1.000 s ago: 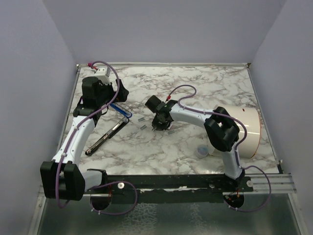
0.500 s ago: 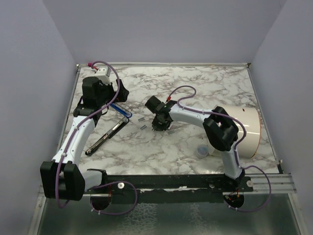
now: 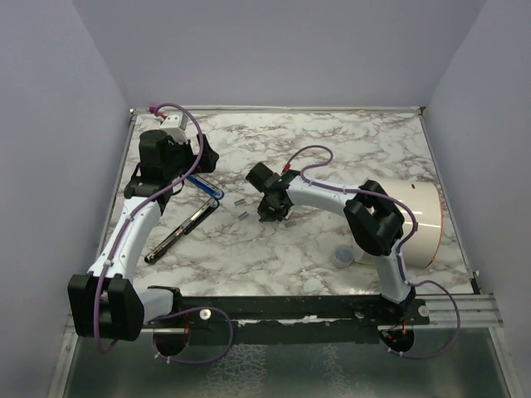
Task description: Unload the staples from the stapler
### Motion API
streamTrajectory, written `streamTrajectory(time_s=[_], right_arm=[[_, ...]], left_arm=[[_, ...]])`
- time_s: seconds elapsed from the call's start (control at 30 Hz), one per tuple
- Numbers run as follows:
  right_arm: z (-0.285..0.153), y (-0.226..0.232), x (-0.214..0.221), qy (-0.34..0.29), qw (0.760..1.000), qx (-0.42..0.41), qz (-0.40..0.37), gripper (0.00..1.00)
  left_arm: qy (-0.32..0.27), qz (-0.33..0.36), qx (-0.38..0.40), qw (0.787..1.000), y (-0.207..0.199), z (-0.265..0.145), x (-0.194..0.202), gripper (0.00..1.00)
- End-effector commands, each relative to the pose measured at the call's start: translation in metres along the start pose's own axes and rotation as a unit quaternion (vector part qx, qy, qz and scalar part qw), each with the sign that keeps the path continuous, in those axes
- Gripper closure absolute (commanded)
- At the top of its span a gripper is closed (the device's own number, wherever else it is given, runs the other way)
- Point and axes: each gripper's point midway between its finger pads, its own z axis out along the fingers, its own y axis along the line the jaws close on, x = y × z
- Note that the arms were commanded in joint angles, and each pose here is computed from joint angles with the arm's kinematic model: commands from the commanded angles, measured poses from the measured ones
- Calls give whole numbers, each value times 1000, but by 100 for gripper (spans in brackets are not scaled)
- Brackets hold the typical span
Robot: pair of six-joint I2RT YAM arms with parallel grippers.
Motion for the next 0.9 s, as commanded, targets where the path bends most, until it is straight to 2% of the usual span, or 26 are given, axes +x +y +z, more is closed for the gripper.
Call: streamTrajectory(time_s=[0.0, 0.33, 0.47, 0.6, 0.87], right_arm=[[0, 5, -13, -27, 1000, 2, -16, 99], [-36, 20, -31, -70, 994, -82, -33, 99], [-35, 19, -31, -69, 994, -82, -31, 99], [-27, 25, -29, -54, 995, -70, -36, 83], [-13, 34, -19, -24, 997, -57, -38, 81]], left_arm=[[-29, 15, 1, 999, -6, -7, -21, 2], [-24, 14, 3, 1000, -6, -5, -18, 2], [-25, 13, 4, 1000, -7, -5, -18, 2], [-25, 14, 4, 1000, -7, -5, -19, 2], [-27, 15, 4, 1000, -8, -7, -20, 2]])
